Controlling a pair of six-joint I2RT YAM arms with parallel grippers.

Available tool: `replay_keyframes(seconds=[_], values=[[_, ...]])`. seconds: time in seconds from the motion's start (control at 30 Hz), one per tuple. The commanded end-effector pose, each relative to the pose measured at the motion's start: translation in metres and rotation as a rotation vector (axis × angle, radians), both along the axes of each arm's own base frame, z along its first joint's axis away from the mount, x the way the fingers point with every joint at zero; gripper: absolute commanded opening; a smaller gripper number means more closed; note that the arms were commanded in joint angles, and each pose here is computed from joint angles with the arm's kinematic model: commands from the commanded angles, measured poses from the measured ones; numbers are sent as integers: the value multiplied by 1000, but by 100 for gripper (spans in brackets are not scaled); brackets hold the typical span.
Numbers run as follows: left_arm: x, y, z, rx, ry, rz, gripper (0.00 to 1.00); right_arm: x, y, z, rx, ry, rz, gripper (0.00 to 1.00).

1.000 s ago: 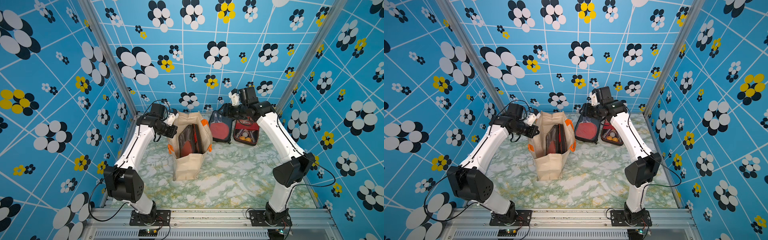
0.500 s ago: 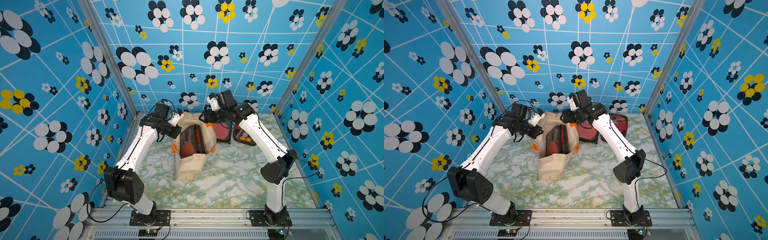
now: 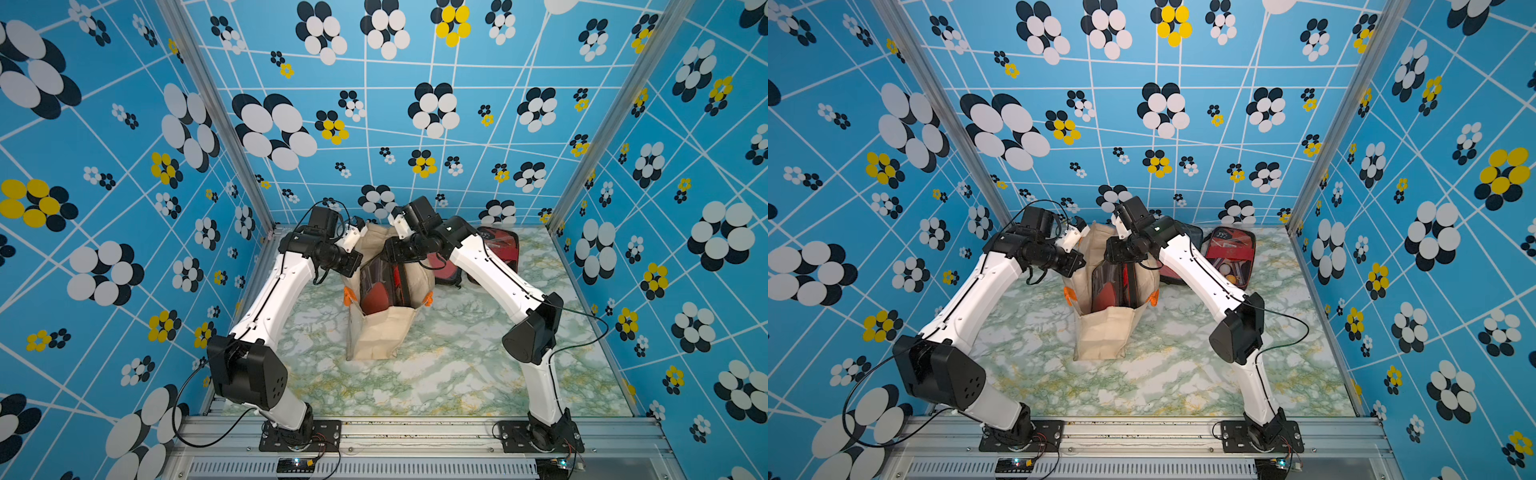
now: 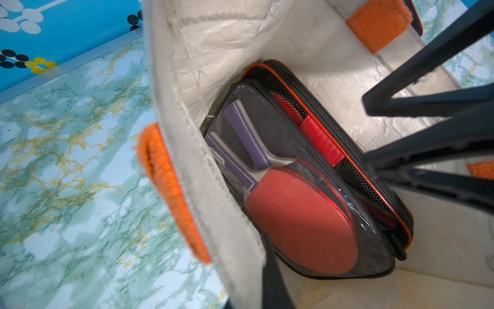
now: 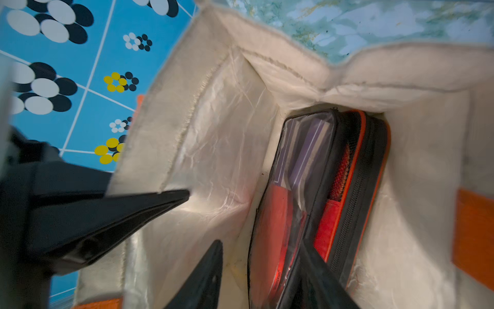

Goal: Remove the ping pong set from the canvas bag
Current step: Pick up the ping pong set from the canvas bag.

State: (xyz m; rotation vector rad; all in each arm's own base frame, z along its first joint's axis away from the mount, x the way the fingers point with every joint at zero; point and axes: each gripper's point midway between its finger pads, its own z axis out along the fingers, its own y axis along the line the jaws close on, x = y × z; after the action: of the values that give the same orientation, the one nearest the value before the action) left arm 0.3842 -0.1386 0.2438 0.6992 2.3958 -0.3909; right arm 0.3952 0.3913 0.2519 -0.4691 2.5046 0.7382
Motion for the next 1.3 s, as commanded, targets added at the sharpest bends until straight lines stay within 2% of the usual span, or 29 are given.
replay_keyframes(seconds=[0.0, 0.23, 0.37, 0.63, 0.83, 1.03, 1.27], values=[[4, -4, 22, -20, -93, -7, 0, 5, 10, -36, -41, 45, -15, 49], [3, -3, 20, -20, -91, -2, 0, 16, 14, -68, -93, 68, -42, 49], [3, -3, 20, -18, -92, 1, 0, 24, 9, -83, -164, 59, -68, 49], [2, -1, 17, -5, -92, 5, 0, 29, -3, -81, -269, -21, -109, 50], [4, -1, 16, -8, -88, 8, 0, 32, -12, -94, -353, -21, -131, 51], [4, -1, 14, -6, -82, 8, 0, 32, -8, -112, -398, -3, -126, 53], [5, -1, 13, -3, -82, 9, 0, 26, 0, -130, -386, 49, -110, 55]])
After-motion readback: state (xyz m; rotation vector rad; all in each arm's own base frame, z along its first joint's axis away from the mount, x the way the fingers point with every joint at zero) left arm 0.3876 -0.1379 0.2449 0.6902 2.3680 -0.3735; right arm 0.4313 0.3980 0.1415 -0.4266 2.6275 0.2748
